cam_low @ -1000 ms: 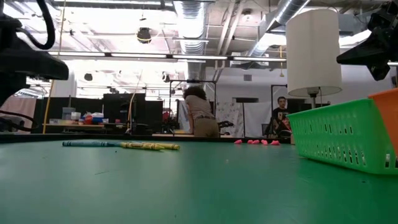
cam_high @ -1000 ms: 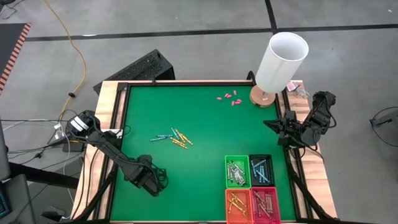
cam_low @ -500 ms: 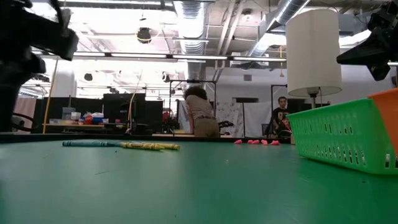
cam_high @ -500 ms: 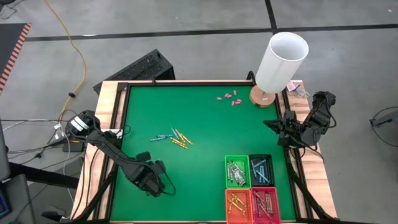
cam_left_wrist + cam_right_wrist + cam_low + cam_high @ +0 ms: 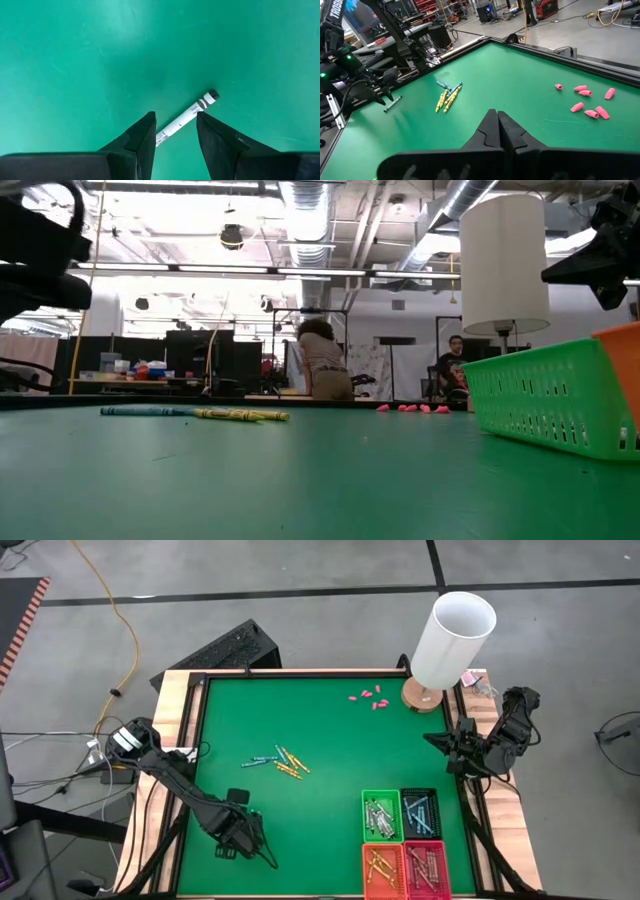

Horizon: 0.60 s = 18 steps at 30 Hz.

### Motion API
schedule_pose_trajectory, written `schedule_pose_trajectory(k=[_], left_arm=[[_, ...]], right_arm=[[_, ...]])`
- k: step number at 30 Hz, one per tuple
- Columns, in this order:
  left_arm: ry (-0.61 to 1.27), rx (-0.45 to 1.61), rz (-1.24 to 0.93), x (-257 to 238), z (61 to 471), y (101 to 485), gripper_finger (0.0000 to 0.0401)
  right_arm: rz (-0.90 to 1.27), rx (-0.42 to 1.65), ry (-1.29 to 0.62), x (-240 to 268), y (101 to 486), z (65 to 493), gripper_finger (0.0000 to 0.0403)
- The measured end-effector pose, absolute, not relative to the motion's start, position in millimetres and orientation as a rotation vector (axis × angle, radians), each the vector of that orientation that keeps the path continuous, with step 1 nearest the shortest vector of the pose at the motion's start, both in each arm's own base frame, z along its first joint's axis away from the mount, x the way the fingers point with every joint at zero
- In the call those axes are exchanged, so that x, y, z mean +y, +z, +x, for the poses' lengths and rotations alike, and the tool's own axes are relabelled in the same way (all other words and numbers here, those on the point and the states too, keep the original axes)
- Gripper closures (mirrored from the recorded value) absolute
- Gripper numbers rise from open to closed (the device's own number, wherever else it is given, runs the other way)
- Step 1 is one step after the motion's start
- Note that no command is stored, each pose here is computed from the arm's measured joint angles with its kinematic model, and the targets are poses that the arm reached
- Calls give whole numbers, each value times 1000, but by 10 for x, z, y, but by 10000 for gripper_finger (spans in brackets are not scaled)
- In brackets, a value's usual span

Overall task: Sort crayons
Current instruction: Put the black crayon into the green bin

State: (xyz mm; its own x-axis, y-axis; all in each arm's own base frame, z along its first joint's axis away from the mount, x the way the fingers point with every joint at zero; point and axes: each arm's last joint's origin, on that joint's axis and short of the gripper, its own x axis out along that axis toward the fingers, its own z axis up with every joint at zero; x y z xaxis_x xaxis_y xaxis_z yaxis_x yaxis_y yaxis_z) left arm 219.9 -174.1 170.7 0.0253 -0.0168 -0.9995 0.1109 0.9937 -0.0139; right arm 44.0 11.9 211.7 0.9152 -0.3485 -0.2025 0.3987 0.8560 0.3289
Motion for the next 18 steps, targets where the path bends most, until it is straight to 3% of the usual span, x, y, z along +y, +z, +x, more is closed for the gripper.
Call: schedule_pose_trajectory(k=[10,18], left_arm=[[-293,1540,308,-1848,2075,1706,272],[-330,1491,390,-1912,2007,1631,272]], right_arm=[[373,137,-395,119,2117,439,403],[371,137,-396,118,2116,439,403]])
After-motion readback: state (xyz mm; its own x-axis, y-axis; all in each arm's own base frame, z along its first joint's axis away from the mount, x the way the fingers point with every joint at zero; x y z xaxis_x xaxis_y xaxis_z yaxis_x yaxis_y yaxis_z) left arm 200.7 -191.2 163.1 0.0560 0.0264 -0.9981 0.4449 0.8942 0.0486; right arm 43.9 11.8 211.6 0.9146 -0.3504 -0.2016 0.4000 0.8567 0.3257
